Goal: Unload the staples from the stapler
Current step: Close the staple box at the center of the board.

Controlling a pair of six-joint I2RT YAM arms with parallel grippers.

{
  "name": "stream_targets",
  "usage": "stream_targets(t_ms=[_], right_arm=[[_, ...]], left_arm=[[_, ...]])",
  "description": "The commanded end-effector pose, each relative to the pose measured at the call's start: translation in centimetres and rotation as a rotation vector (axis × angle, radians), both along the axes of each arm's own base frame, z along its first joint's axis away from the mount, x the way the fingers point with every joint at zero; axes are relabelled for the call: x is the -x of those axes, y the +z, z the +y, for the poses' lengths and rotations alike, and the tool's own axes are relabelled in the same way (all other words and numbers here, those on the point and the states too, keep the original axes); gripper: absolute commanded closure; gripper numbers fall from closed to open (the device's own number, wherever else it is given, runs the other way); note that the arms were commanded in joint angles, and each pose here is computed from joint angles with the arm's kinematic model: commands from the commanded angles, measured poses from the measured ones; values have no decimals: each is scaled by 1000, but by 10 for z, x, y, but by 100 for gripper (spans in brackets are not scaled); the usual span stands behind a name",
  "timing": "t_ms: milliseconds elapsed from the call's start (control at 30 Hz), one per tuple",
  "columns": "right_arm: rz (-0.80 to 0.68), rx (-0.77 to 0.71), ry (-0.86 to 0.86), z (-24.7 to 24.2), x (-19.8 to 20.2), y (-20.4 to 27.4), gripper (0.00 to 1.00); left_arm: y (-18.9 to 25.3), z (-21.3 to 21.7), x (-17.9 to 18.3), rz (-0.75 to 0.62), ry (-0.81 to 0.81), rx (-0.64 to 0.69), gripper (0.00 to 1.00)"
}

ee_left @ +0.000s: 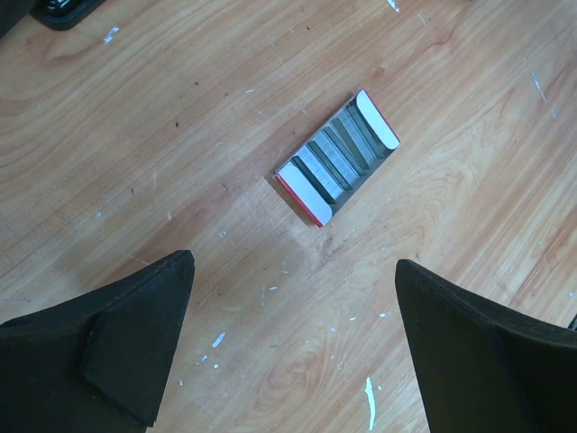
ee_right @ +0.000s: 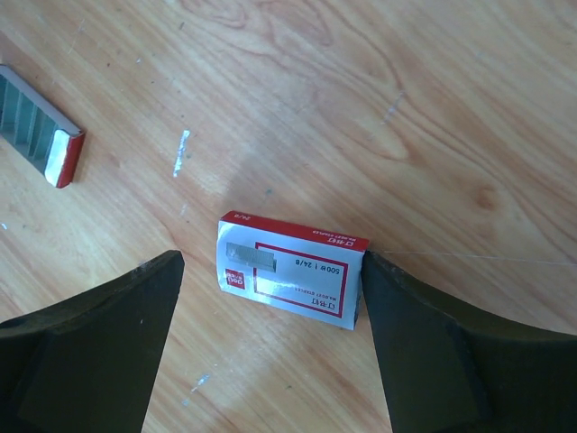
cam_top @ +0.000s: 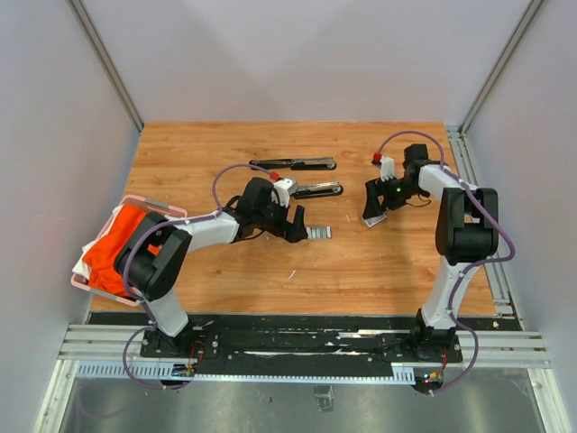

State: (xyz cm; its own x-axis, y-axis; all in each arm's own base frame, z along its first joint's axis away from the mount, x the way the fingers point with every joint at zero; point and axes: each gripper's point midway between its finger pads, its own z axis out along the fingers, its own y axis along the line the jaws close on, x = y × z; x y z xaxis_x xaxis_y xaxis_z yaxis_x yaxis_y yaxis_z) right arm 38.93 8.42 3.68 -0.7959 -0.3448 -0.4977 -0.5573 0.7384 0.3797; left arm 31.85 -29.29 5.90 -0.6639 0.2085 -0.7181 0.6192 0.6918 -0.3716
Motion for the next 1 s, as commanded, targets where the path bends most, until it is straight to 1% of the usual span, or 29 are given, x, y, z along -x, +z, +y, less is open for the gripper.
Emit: stream_targets(t_ms=[0, 267, 467, 600, 867, 967], right_arm=[[63, -28, 22, 18, 22, 2, 18], [78, -64, 48, 36, 40, 6, 18], [100, -94, 54, 40, 55, 7, 18], [117, -115, 56, 43, 63, 6, 18], [138, -147, 66, 47, 77, 6, 18], [153, -186, 63, 52, 80, 7, 18]], left_arm=[[2, -8, 1, 1, -18, 31, 2], [-5, -13, 6, 31, -44, 38, 2], [-9, -16, 9, 43, -65, 38, 2], [-7, -20, 5, 42, -67, 42, 2], [-13, -30, 2, 85, -66, 56, 2], [-16, -32, 4, 98, -71, 57, 2]])
